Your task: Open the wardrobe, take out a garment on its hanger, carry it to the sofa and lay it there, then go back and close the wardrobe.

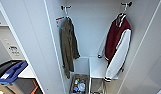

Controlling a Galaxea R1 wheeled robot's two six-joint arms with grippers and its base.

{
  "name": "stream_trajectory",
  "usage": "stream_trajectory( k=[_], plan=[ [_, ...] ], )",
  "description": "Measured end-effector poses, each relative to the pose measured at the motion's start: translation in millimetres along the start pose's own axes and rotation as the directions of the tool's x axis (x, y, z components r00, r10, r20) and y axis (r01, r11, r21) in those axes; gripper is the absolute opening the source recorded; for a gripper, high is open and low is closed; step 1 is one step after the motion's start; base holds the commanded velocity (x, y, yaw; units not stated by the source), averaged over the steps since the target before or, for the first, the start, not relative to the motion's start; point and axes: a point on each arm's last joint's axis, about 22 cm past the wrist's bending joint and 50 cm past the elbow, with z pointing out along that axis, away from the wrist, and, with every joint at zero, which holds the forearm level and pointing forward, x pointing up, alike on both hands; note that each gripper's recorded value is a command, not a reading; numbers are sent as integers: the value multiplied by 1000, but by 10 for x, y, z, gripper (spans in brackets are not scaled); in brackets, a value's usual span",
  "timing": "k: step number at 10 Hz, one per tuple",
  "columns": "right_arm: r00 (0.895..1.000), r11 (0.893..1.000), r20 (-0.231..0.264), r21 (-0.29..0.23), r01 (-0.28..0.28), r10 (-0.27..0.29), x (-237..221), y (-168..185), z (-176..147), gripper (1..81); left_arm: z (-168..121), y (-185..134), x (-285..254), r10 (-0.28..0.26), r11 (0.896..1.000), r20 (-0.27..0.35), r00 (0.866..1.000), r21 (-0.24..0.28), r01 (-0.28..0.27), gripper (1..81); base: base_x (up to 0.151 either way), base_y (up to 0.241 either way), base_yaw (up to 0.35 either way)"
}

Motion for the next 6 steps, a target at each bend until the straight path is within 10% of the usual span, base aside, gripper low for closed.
stream_trajectory(
  k=[6],
  plan=[
    [980, 977, 117, 121, -178, 164, -1403, -350, -91, 811, -1, -1, 1, 13, 1000, 0, 1000, -1, -13, 811, 0, 0, 0]
  ],
)
